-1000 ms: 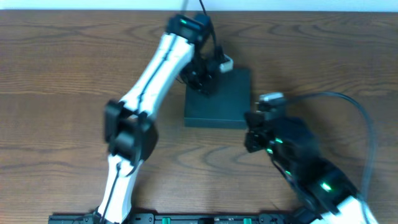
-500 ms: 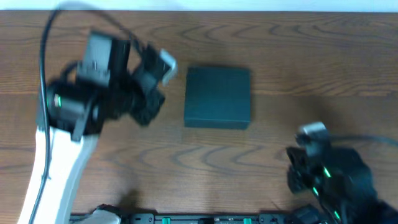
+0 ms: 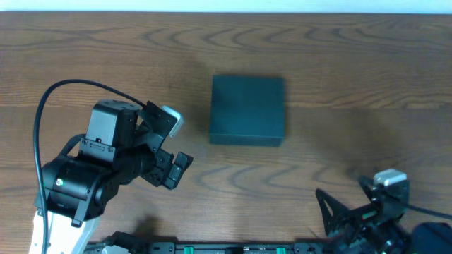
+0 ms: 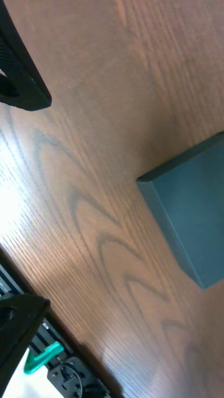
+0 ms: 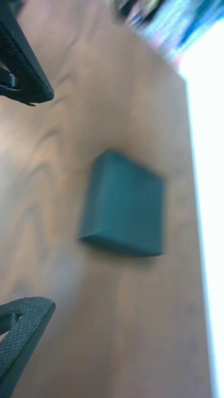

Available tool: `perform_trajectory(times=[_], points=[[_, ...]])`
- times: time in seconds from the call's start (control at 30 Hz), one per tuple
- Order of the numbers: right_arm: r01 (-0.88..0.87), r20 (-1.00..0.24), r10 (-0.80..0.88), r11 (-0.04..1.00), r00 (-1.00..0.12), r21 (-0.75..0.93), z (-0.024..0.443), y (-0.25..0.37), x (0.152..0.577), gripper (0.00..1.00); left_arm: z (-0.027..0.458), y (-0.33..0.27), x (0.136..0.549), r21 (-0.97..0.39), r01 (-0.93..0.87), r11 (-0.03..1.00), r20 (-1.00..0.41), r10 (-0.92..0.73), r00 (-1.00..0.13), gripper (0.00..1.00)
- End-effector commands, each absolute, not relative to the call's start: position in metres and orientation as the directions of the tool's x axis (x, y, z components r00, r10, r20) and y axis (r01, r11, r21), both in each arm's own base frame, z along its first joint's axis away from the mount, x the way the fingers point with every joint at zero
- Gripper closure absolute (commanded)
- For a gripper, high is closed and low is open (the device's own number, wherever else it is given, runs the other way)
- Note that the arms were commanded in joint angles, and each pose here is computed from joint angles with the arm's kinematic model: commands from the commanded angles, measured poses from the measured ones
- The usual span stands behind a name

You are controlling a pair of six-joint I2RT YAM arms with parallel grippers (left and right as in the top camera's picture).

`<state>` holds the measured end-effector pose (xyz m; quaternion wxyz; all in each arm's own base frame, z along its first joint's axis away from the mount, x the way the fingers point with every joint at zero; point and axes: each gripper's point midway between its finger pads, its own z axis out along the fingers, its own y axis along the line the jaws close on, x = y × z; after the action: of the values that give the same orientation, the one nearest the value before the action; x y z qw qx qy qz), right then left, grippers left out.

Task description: Pack container

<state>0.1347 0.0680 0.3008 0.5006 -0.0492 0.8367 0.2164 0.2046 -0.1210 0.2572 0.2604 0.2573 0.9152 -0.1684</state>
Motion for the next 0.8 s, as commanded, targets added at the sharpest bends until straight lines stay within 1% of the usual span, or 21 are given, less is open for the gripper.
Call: perform_trajectory(times=[0.0,0.2,0.5,0.53,0.6,0.67,0.73,0.77], points=[[-0.257,-0.853,0.222,0.891,-0.472,0.375,0.311,0.066,0.141,0.01,0.256,-0.12,0.204,-0.193,0.529,0.826,-0.552,0.354,-0.755,0.05],[-0.242,-0.836,0.206,0.898,-0.508,0.368,0.3,0.064,0.137,0.01,0.256,-0.12,0.204,-0.193,0.529,0.826,-0.552,0.354,-0.755,0.05],[-0.189,-0.765,0.15,0.922,-0.627,0.337,0.265,0.056,0.119,0.01,0.256,-0.12,0.204,-0.192,0.53,0.826,-0.552,0.356,-0.755,0.05],[-0.185,-0.757,0.146,0.924,-0.637,0.333,0.262,0.055,0.118,0.01,0.256,-0.117,0.205,-0.165,0.537,0.827,-0.559,0.371,-0.742,0.05],[-0.176,-0.741,0.136,0.929,-0.657,0.326,0.256,0.054,0.114,0.01,0.262,-0.109,0.211,-0.1,0.533,0.84,-0.594,0.379,-0.71,0.05],[-0.168,-0.727,0.128,0.932,-0.674,0.32,0.251,0.052,0.11,0.01,0.274,-0.101,0.221,-0.044,0.504,0.862,-0.667,0.351,-0.658,0.05],[-0.162,-0.714,0.121,0.935,-0.689,0.315,0.247,0.051,0.107,0.01,0.284,-0.083,0.239,0.012,0.414,0.91,-0.759,0.278,-0.589,0.05],[-0.16,-0.71,0.119,0.936,-0.694,0.313,0.245,0.05,0.106,0.01,0.285,-0.074,0.246,0.017,0.367,0.93,-0.795,0.235,-0.56,0.05]])
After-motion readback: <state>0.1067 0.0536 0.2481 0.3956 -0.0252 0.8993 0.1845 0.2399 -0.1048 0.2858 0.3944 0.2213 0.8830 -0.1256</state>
